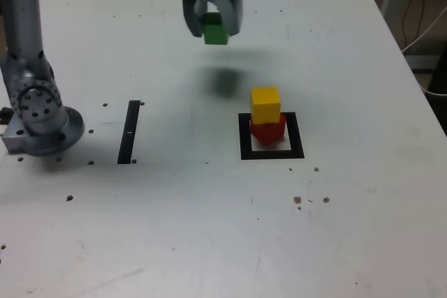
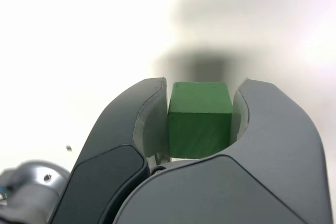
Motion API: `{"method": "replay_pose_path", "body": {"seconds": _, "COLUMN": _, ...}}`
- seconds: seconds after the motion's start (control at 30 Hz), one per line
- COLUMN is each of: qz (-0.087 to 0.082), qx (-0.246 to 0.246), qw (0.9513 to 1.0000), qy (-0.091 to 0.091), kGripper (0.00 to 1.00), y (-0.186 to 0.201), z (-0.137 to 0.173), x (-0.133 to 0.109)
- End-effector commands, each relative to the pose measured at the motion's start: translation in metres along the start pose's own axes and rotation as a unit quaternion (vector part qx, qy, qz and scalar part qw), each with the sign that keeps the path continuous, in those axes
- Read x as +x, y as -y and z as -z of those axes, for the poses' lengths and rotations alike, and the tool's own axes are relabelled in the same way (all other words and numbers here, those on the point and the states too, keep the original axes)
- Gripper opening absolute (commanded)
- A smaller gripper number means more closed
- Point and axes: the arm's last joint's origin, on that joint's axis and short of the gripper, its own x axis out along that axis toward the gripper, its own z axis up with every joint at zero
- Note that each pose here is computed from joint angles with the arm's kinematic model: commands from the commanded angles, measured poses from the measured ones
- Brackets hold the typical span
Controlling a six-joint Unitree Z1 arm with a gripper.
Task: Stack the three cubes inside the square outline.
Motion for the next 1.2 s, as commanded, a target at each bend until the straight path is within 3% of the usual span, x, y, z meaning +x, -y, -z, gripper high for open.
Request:
{"method": "replay_pose_path", "body": {"seconds": 0.0, "qz": -0.001, "qx": 0.006, "qw": 1.0000, "qy": 0.003, "kGripper": 0.16, "y": 0.014, "z": -0.006, "x": -0.014}}
{"method": "replay_pose_path", "body": {"seconds": 0.2, "qz": 0.001, "qx": 0.019, "qw": 0.9998, "qy": -0.011, "kGripper": 0.16, "y": 0.057, "z": -0.027, "x": -0.039}}
{"method": "replay_pose_path", "body": {"seconds": 0.47, "qz": 0.008, "qx": 0.032, "qw": 0.9993, "qy": -0.016, "kGripper": 0.16, "y": 0.103, "z": -0.053, "x": -0.049}}
{"method": "replay_pose_path", "body": {"seconds": 1.17, "qz": 0.005, "qx": -0.019, "qw": 0.9995, "qy": -0.025, "kGripper": 0.16, "y": 0.133, "z": -0.081, "x": -0.039}}
